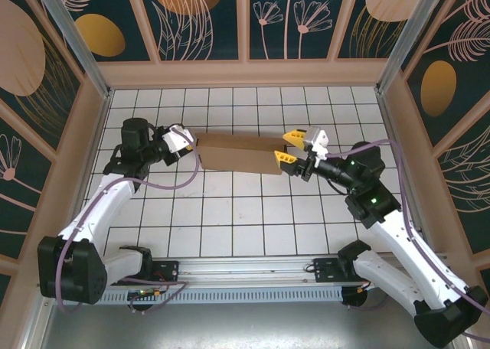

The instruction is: Fold the paper box

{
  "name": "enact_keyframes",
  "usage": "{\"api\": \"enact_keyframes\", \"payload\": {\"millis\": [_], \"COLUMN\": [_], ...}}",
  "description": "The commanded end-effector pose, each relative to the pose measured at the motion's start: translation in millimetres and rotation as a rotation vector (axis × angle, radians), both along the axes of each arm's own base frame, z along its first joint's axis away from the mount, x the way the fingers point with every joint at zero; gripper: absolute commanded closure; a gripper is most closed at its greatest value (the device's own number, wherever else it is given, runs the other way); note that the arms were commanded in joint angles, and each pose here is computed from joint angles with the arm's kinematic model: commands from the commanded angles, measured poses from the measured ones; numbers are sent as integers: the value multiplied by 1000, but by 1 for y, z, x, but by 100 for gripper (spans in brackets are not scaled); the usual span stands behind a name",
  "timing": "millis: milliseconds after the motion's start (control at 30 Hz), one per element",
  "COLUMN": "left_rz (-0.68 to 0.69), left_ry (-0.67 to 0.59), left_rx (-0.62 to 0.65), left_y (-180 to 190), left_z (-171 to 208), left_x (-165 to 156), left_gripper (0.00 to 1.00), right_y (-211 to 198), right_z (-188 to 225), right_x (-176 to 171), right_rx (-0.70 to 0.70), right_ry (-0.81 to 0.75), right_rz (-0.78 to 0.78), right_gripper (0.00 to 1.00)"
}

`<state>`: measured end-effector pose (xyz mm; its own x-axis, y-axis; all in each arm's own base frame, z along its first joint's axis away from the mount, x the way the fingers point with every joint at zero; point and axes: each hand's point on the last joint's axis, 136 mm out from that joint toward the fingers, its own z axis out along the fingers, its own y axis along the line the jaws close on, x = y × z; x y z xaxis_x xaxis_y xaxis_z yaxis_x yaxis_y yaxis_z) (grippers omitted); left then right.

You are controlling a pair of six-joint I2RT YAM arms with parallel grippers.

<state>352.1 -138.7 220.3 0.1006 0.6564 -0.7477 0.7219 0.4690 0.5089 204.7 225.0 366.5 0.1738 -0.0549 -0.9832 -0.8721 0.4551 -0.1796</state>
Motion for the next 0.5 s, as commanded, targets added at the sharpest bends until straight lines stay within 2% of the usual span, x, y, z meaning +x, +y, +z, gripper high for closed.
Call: {"api": "enact_keyframes", "payload": {"millis": [0, 200, 400, 467], "left_rz": [-31, -21, -6, -8], "left_ry": [-20, 13, -4, -11], "left_rx": [51, 70, 67, 64], "left_y": [1, 3, 4, 4], "left_z": [1, -17, -24, -23], "left_x": [5, 14, 17, 18], "left_gripper": [56, 59, 70, 72], "right_y": [-5, -11, -8, -7], "right_z": [-5, -14, -18, -22], "right_x": [-8, -9, -7, -5], "right_rx": [-14, -24, -38, -47], "right_ry": [-3, -13, -2, 12], "right_rz": [-11, -49, -39, -38], "right_gripper": [50, 50, 51, 51]}}
